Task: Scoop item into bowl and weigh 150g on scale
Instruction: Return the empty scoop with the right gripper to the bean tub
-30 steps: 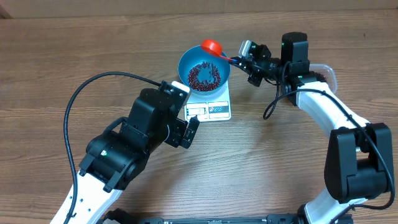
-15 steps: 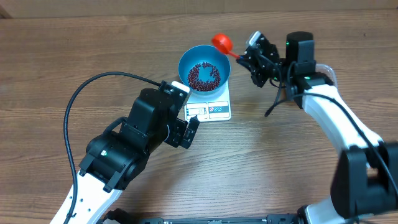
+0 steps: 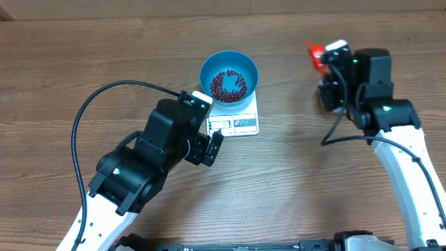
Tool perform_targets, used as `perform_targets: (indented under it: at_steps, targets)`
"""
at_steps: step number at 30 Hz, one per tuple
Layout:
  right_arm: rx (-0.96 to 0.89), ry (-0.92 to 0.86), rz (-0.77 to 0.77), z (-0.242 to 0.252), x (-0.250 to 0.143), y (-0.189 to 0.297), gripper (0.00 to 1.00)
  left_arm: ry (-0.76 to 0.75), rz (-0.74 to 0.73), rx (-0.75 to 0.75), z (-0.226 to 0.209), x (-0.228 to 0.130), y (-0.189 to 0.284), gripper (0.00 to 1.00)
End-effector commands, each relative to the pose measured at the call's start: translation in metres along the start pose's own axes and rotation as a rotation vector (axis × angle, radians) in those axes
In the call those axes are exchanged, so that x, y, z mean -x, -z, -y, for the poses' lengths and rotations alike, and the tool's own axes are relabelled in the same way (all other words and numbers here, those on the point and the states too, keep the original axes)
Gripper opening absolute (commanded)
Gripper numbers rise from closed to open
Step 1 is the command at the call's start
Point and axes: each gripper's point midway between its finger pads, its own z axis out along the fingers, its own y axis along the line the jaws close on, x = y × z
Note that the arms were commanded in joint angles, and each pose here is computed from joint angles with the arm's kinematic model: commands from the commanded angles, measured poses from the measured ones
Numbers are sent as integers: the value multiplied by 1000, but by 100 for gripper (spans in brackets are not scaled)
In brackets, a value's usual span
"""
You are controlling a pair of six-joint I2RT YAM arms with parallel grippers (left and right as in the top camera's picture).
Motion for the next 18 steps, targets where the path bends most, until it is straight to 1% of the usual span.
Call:
perform_targets:
  at_steps: [1, 4, 7, 11, 15, 18]
  targets:
    - [-107, -201, -72, 34, -23, 6, 4, -13, 34, -10, 1, 10, 8, 99]
    - [-136, -272, -137, 51, -46, 10, 4, -13, 34, -10, 1, 10, 8, 100]
    - [-154, -316, -170, 65, -60, 14, 4, -13, 30, -9, 1, 10, 7, 100]
    - [-132, -354, -177, 71, -66, 12, 4, -14, 23, -9, 1, 9, 5, 99]
    - [-120, -363, -218, 71, -75, 0, 4, -14, 13, -8, 1, 8, 3, 100]
    - [-83, -373, -274, 66, -87, -20, 4, -15, 3, -8, 1, 7, -1, 100]
